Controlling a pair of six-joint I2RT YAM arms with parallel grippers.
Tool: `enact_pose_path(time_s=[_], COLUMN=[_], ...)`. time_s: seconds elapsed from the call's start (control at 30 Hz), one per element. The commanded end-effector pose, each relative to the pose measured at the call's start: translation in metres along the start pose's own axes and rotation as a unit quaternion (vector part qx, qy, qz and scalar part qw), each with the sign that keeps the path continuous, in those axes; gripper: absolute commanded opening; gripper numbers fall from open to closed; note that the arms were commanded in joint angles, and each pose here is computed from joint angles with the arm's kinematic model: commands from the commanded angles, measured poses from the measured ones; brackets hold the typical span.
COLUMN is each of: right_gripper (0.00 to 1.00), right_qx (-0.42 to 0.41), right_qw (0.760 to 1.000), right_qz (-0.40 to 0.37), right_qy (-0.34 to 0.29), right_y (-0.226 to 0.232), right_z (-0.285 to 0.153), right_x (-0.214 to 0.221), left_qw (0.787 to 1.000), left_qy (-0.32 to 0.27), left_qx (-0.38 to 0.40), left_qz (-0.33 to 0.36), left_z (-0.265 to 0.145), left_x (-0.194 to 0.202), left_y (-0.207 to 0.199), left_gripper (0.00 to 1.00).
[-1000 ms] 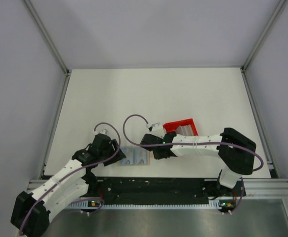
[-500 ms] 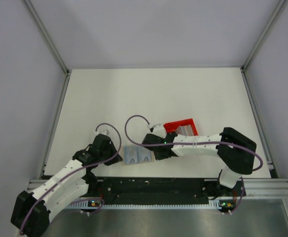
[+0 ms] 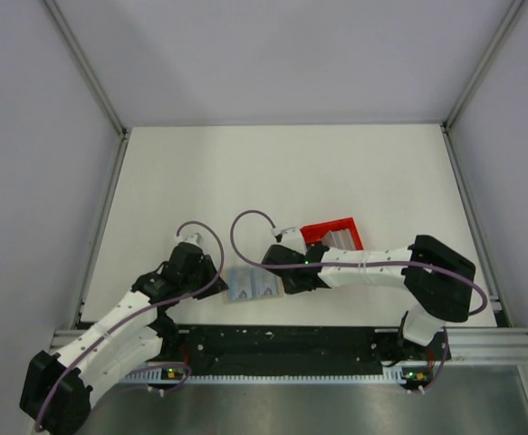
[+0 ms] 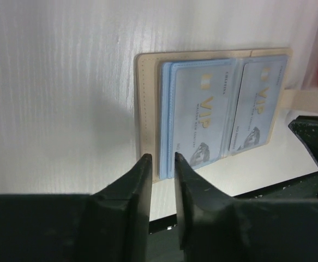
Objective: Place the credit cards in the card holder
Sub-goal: Close the card holder at the center of the board.
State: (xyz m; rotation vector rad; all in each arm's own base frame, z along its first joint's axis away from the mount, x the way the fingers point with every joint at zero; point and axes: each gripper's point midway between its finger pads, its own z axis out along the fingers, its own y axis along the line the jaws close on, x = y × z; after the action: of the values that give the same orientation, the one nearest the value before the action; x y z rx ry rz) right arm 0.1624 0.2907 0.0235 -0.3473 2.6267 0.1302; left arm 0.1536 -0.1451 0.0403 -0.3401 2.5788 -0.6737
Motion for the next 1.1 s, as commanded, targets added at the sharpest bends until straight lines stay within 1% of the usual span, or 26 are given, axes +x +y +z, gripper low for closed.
enact_pose_path(time_s=[0.0,0.07,0.17,0.2,0.3,0.4,0.43,0.57,0.6,0.73,0.77,0.87,0.97,1.07], right_gripper=[0.16,0.17,0.17,0.17,0.17,0.13,0.13,0.11,0.11,0.11,0.11,0.12,0.13,0.13], right_qx=[-0.035,-0.061,-0.113,-0.131,-0.179,-0.183,-0.174,-0.138,-0.134,-0.094,-0.085,-0.067,-0.062,-0.069], right_qw=[0.998,0.995,0.987,0.984,0.977,0.98,0.982,0.989,0.99,0.995,0.996,0.998,0.998,0.997], right_qz=[0.034,0.041,0.035,0.028,0.012,-0.003,-0.008,-0.011,-0.009,0.002,0.006,0.013,0.015,0.014], right_qy=[-0.049,-0.073,-0.105,-0.114,-0.114,-0.084,-0.071,-0.045,-0.039,-0.018,-0.013,0.0,0.021,0.042], right_y=[0.002,0.006,0.02,0.027,0.053,0.071,0.076,0.077,0.077,0.056,0.049,0.032,0.024,0.025], right_z=[-0.029,-0.048,-0.075,-0.083,-0.092,-0.077,-0.065,-0.034,-0.029,-0.006,-0.003,0.005,0.014,0.021], right_x=[-0.028,-0.042,-0.061,-0.067,-0.077,-0.074,-0.071,-0.064,-0.064,-0.051,-0.048,-0.037,-0.025,-0.012], left_qw=[0.999,0.999,0.999,0.998,0.998,0.998,0.999,0.999,0.999,0.999,0.999,0.999,0.999,0.998], left_qy=[-0.03,-0.028,-0.026,-0.024,-0.022,-0.017,-0.014,-0.003,-0.001,0.003,0.002,0.007,0.015,0.026], left_qx=[-0.03,-0.035,-0.045,-0.048,-0.051,-0.042,-0.037,-0.024,-0.02,-0.011,-0.006,0.008,0.024,0.039], left_qz=[0.005,0.0,-0.014,-0.02,-0.029,-0.034,-0.034,-0.037,-0.037,-0.036,-0.035,-0.035,-0.037,-0.039], left_z=[-0.008,-0.007,-0.006,-0.005,-0.002,0.002,0.003,0.006,0.007,0.009,0.009,0.012,0.016,0.02], left_x=[-0.016,-0.014,-0.011,-0.009,-0.006,-0.002,0.0,0.006,0.007,0.009,0.009,0.011,0.015,0.019], left_y=[0.004,0.008,0.013,0.014,0.017,0.017,0.016,0.014,0.013,0.012,0.01,0.006,0.002,-0.001], left_gripper=[0.35,0.44,0.48,0.52,0.55,0.56,0.56,0.59,0.62,0.65,0.67,0.68,0.68,0.68])
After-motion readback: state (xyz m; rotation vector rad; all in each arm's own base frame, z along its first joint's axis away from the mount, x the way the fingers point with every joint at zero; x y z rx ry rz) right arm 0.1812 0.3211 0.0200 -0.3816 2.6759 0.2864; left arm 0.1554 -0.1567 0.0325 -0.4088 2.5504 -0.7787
